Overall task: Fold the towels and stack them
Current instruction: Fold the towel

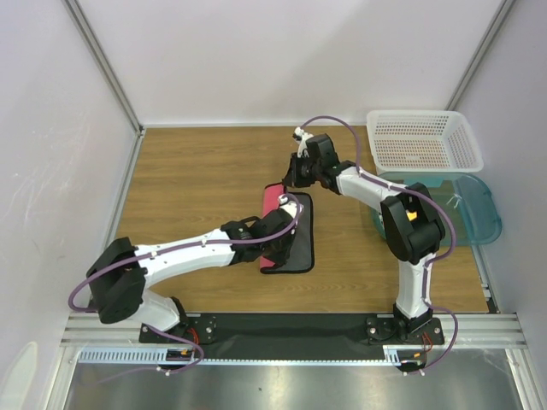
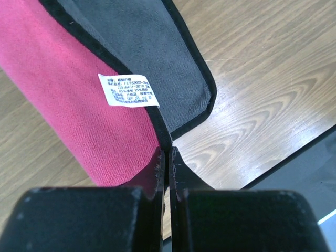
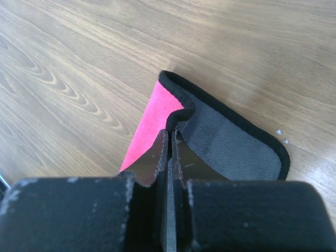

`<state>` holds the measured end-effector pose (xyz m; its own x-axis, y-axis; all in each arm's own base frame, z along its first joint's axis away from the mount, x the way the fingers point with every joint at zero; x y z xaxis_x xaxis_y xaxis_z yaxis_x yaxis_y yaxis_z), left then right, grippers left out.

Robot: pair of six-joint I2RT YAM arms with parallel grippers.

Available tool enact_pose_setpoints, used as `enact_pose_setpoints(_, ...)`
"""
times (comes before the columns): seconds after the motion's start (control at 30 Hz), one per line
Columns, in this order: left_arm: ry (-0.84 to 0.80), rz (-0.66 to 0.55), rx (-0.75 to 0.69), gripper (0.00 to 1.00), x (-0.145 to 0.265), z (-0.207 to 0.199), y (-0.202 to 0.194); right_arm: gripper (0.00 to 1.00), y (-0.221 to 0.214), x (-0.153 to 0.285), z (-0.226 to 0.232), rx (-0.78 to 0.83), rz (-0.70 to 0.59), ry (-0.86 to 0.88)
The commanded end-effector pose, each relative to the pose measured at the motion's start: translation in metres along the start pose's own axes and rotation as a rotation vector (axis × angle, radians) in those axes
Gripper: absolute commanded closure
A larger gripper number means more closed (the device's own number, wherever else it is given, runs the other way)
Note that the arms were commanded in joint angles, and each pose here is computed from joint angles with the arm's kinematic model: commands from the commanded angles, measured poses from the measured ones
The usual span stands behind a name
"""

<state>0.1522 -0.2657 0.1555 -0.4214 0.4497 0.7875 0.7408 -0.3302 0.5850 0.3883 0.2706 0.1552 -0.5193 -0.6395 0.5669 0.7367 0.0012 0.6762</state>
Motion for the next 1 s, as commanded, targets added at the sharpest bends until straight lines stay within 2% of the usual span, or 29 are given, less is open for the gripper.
enact_pose_setpoints(0.0, -0.058, -0.032, -0.037, 1.00, 0.000, -0.015, 0.014, 1.00, 0.006, 0.009, -0.006, 0.012, -0.033, -0.020)
enact_pose_setpoints(0.5, -0.075, -0.062, -0.054, 1.00, -0.001, -0.021, 0.023, 1.00, 0.013, 0.021, -0.014, 0.010, -0.063, -0.036)
enact_pose_setpoints(0.97, -0.128, -0.019, -0.072, 1.00, -0.020, -0.029, 0.017, 1.00, -0.002, 0.022, -0.033, -0.006, -0.032, -0.113)
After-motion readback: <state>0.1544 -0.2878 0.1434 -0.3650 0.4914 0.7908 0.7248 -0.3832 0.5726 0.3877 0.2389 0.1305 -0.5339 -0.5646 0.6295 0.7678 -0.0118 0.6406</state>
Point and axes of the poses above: each gripper's point midway between its finger pads, its own x axis back along the fingers, its own z axis along the line the jaws close on, y = z × x, the point moved 8 cm from there along x, back along the fingers, and after that the axes turned 1 degree about -x, right-handed, at the moved point
